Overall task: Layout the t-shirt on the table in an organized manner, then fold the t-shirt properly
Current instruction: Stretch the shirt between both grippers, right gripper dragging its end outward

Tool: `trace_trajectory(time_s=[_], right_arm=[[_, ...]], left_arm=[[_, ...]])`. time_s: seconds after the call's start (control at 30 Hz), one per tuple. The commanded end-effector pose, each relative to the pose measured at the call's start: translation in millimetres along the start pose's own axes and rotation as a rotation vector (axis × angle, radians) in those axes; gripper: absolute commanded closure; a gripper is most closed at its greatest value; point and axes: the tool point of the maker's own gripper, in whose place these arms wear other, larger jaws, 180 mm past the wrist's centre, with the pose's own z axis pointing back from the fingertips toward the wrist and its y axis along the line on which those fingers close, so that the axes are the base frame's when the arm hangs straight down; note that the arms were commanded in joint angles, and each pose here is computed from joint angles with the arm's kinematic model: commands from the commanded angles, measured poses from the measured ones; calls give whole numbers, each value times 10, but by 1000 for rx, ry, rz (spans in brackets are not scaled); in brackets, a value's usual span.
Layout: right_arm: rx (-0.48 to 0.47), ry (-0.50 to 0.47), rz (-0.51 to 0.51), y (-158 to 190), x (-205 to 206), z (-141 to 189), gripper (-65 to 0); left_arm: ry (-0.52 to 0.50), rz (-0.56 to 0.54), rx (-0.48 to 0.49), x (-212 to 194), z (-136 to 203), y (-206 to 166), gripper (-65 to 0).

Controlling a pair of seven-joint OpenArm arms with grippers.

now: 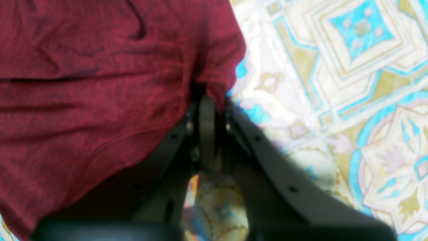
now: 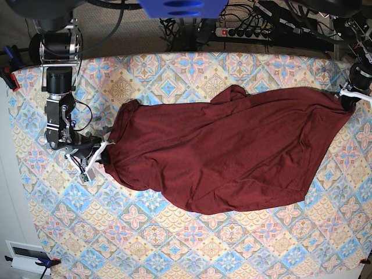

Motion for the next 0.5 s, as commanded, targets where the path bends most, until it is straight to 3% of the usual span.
trace_trajectory(time_s=[0.0, 0.23, 0.47], right_arm=[[-12, -58, 15, -69, 216, 56, 0], [-41, -217, 64, -196, 1094, 225, 0], [-134, -360, 30, -640, 1676, 678, 0]], left_arm=[[-49, -20, -7, 169, 35, -13, 0], [-53, -21, -8, 180, 35, -18, 0], [-56, -21, -6, 190, 41, -9, 0]])
